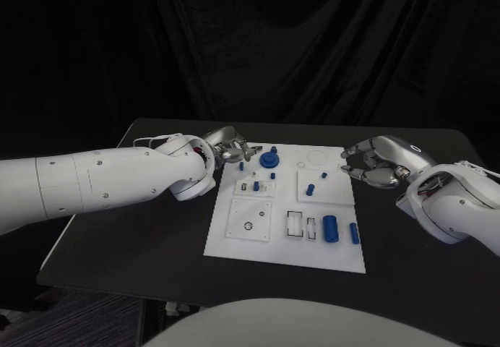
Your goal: Assemble the parts on the task board
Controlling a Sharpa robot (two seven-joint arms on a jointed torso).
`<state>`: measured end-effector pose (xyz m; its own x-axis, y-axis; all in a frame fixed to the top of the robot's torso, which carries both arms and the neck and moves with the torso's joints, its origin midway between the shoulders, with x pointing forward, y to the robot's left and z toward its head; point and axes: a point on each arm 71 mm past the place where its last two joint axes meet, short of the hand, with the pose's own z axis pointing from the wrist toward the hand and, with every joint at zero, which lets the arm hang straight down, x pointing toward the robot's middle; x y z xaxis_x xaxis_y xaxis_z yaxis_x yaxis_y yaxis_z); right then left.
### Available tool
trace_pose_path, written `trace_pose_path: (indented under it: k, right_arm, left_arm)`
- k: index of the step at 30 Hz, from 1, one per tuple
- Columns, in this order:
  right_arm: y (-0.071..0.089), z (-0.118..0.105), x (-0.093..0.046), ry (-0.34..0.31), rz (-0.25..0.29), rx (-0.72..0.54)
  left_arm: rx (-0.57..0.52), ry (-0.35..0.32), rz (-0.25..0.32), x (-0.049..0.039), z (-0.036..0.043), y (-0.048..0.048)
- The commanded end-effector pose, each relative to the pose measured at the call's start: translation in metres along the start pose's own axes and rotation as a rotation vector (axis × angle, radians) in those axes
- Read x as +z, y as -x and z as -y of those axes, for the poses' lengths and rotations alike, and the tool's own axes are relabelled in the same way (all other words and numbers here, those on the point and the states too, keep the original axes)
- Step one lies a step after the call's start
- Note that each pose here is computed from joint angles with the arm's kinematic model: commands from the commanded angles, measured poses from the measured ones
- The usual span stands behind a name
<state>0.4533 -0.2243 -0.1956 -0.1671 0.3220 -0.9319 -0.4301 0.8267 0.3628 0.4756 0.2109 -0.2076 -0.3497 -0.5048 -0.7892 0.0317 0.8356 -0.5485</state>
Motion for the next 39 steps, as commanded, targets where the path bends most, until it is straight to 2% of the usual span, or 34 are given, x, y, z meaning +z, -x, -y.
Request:
trace_pose_path:
  k: [1, 6, 9, 11, 17, 25, 39]
  right_arm:
    - [0.001, 0.003, -0.001, -0.015, 0.011, 0.004]
    - [0.001, 0.004, -0.001, -0.017, 0.009, 0.003]
    - [0.001, 0.005, -0.001, -0.014, 0.011, 0.003]
    - [0.001, 0.005, -0.001, -0.013, 0.012, 0.002]
    - [0.002, 0.008, -0.001, -0.018, 0.010, -0.001]
    - [0.002, 0.008, -0.001, -0.018, 0.009, -0.002]
    - [0.001, 0.008, 0.000, -0.022, 0.004, -0.003]
  left_arm:
    - [0.027, 0.000, -0.034, 0.0029, 0.0035, 0.0066]
    - [0.109, 0.098, -0.157, 0.0138, -0.0034, 0.0123]
    - [0.149, 0.150, -0.210, 0.0221, -0.0086, 0.0138]
    - [0.172, 0.170, -0.225, 0.0266, -0.0107, 0.0149]
    - [0.279, 0.206, -0.217, 0.0413, -0.0144, 0.0208]
    - [0.332, 0.257, -0.213, 0.0560, -0.0160, 0.0246]
    - [0.387, 0.292, -0.263, 0.0661, -0.0153, 0.0229]
